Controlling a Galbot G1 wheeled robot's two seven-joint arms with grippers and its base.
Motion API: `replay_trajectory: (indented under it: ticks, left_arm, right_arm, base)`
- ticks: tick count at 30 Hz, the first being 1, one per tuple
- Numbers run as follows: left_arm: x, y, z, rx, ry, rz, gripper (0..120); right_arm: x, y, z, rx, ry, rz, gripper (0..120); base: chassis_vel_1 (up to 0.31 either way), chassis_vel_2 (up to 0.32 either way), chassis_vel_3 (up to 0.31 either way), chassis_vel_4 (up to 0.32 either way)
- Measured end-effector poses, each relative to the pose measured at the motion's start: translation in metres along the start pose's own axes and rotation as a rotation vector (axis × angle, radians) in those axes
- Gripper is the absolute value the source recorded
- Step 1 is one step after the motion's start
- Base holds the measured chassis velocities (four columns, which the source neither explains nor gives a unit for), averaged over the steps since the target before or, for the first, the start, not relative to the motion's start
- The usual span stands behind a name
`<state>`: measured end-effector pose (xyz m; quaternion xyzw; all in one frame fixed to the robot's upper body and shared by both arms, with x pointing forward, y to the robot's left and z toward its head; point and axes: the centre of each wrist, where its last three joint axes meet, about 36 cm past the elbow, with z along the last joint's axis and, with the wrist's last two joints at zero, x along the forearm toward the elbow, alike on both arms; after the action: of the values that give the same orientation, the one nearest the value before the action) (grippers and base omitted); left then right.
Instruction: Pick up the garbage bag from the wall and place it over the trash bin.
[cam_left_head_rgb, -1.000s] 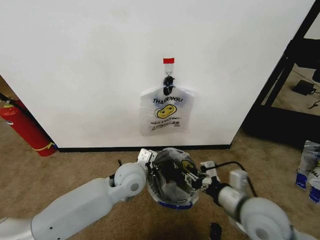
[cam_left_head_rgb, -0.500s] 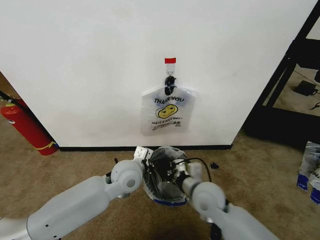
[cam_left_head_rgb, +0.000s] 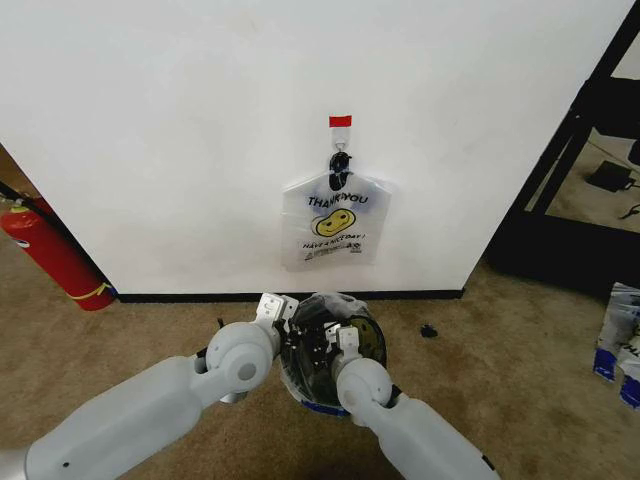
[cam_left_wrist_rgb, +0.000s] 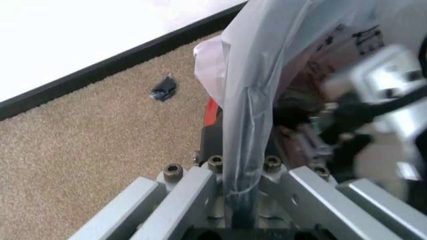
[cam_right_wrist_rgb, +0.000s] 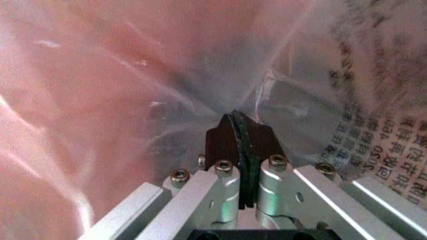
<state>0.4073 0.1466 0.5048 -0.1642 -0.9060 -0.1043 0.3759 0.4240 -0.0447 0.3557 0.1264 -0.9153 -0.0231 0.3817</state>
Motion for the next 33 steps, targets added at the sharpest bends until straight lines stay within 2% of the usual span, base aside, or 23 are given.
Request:
replay_trajectory:
  ticks: [9, 20, 33]
  left_arm:
    - [0.015, -0.006, 0.0, -0.007, -0.022, 0.024, 0]
    - [0.016, -0.005, 0.002, -0.002, -0.018, 0.024, 0]
    - [0.016, -0.001, 0.001, 0.008, -0.012, 0.019, 0]
  right_arm:
    - [-0.009, 0.019, -0.012, -0.004, 0.007, 0.047, 0]
    - [-0.001, 0.009, -0.005, 0.016, 0.071, 0.119, 0]
    - [0.001, 0.007, -0.006, 0.03, 0.095, 0.155, 0]
  base:
    - [0.0, 0.0, 0.0, 0.0]
    - [0.0, 0.0, 0.0, 0.0]
    - [0.0, 0.0, 0.0, 0.0]
